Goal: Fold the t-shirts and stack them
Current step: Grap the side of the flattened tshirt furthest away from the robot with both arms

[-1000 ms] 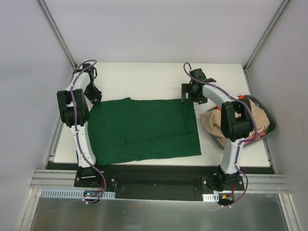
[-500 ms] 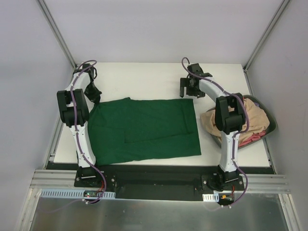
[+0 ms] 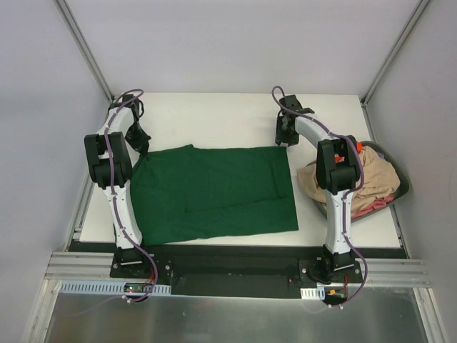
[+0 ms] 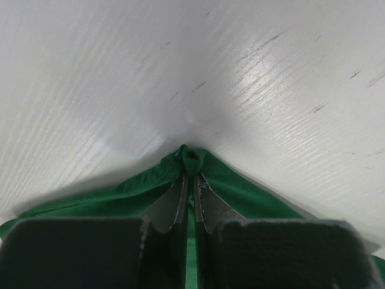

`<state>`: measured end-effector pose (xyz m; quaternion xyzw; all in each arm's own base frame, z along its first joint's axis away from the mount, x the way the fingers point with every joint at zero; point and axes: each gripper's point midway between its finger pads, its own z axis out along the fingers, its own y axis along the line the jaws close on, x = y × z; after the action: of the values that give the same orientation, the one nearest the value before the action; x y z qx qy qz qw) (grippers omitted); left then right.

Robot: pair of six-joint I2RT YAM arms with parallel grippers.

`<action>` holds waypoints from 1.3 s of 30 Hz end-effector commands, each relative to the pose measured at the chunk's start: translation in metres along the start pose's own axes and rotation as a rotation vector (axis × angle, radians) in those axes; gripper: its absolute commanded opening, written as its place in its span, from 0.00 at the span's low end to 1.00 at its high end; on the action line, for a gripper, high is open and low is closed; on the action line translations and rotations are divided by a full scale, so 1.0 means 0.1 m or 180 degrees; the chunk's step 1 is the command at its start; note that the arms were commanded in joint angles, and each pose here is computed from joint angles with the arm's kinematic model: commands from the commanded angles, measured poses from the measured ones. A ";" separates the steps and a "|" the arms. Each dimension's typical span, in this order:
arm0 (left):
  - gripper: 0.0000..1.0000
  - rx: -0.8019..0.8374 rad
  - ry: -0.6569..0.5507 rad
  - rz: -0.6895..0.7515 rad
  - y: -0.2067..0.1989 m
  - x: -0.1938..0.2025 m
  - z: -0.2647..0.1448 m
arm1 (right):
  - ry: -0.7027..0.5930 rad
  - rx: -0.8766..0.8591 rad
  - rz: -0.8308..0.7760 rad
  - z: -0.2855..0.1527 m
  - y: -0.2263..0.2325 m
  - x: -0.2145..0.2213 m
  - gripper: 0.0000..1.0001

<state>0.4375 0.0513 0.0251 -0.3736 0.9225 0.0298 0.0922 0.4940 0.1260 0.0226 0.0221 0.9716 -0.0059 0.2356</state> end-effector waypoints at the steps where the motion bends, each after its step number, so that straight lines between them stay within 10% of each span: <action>1: 0.00 0.0031 0.0036 -0.0010 0.00 0.03 -0.11 | 0.0103 -0.0097 0.0113 -0.12 0.04 0.09 0.43; 15: 0.00 0.0026 0.0068 -0.0017 0.02 0.08 -0.10 | 0.0115 -0.0012 0.0187 -0.21 0.08 0.24 0.43; 26: 0.00 0.0136 0.0011 -0.0027 -0.07 0.00 -0.17 | -0.0246 0.0126 0.0221 -0.29 0.03 -0.09 0.01; 39: 0.00 0.0487 -0.0304 0.0070 -0.33 -0.15 -0.63 | -0.0559 -0.0011 0.0037 -0.59 0.07 -0.34 0.01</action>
<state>0.4713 0.0369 0.0602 -0.3613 0.9209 -0.0117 0.1459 0.4994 0.1314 0.0477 0.0349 0.9598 -0.0147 0.2781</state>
